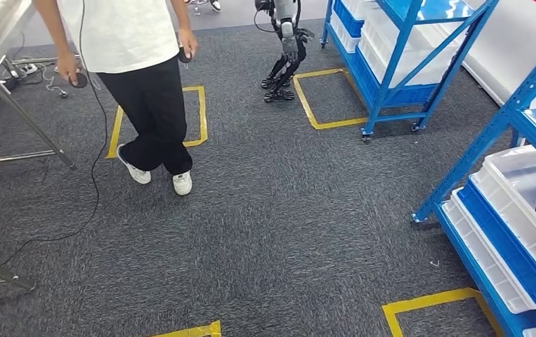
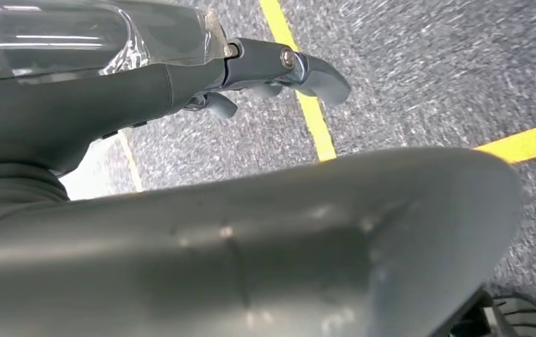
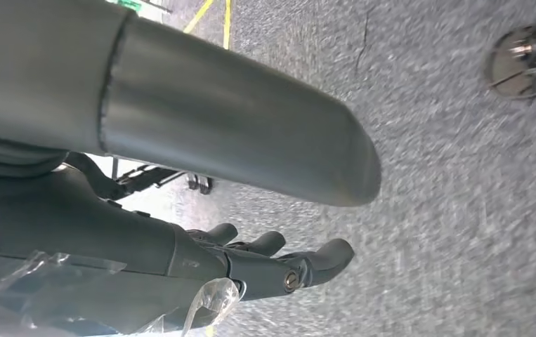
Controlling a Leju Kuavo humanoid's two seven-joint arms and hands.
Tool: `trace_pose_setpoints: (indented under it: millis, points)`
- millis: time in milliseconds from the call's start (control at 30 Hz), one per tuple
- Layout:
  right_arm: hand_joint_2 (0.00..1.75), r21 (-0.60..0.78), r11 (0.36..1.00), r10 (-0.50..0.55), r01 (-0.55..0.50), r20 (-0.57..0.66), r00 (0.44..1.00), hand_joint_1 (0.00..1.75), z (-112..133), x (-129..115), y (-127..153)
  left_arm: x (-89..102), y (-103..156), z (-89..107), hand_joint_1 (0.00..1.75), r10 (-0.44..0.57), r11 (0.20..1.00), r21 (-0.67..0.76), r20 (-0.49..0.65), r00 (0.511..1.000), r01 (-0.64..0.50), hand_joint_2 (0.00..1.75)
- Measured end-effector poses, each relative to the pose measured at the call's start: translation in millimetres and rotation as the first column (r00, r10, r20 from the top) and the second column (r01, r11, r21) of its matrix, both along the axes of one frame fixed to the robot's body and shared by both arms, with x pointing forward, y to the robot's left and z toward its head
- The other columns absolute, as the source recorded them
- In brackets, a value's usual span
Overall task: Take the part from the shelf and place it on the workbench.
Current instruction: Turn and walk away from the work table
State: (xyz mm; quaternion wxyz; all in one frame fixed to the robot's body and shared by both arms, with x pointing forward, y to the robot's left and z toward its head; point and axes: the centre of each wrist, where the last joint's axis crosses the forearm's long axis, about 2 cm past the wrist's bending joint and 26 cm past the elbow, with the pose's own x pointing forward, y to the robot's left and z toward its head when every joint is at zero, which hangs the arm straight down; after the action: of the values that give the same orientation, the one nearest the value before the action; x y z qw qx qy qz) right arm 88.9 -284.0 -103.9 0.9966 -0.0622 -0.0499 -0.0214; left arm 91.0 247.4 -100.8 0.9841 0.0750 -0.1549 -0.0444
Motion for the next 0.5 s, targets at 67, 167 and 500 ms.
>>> trace_pose_setpoints:
  millis: [67,167,500]
  points:
    - [0.0,0.001,1.0,0.0,0.0,0.001,1.0,0.0,0.0,0.1,0.2,-0.1,0.3,0.0,0.0,0.0,1.0,0.001,0.001,1.0,0.0,0.0]
    - [0.0,0.0,1.0,-0.003,0.003,0.001,1.0,0.0,0.0,-0.1,-0.3,3.0,0.3,0.6,0.0,0.0,1.0,0.0,0.008,1.0,0.0,0.0]
    - [0.0,-0.001,1.0,-0.014,0.014,0.004,1.0,0.0,0.3,1.5,-0.7,4.7,-0.6,1.1,0.0,0.0,1.0,-0.001,0.007,1.0,0.0,0.0]
